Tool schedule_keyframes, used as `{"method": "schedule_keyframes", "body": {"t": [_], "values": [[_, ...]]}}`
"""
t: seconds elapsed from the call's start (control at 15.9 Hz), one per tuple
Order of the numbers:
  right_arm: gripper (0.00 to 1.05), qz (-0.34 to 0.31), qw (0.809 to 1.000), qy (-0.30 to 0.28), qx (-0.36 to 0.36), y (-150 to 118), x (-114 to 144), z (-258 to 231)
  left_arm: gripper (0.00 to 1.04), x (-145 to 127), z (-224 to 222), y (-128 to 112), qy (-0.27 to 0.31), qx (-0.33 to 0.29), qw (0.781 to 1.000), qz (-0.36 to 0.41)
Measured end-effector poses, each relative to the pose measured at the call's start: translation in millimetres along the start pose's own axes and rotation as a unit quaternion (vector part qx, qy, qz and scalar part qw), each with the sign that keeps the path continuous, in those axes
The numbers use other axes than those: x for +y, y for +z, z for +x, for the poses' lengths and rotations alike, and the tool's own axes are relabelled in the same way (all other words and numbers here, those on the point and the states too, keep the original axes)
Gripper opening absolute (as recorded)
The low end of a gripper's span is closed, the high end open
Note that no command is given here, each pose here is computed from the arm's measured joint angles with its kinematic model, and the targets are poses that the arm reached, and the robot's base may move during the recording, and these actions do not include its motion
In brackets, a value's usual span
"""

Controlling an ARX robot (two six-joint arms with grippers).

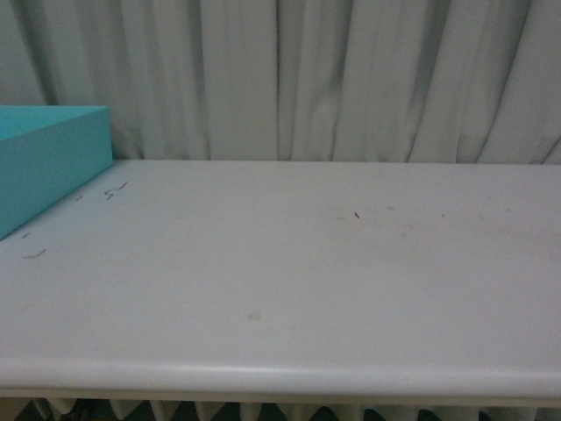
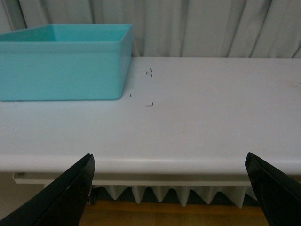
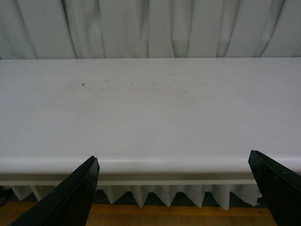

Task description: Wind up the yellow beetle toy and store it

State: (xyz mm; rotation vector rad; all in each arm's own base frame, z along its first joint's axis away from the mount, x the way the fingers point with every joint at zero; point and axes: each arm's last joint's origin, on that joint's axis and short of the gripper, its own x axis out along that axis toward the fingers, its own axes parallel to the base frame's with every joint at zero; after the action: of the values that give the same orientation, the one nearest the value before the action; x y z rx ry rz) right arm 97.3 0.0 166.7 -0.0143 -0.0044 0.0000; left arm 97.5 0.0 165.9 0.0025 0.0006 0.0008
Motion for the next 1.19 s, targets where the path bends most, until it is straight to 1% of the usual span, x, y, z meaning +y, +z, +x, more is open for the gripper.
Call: {"method": "schedule_keyframes", "body": {"t": [1.19], "values": [[0.98,0.002,1.0,0.0,0.001,-0.2,0.0,0.0,0.98,0.0,0.0,0.0,0.0,0.0,1.0,0.0]]}}
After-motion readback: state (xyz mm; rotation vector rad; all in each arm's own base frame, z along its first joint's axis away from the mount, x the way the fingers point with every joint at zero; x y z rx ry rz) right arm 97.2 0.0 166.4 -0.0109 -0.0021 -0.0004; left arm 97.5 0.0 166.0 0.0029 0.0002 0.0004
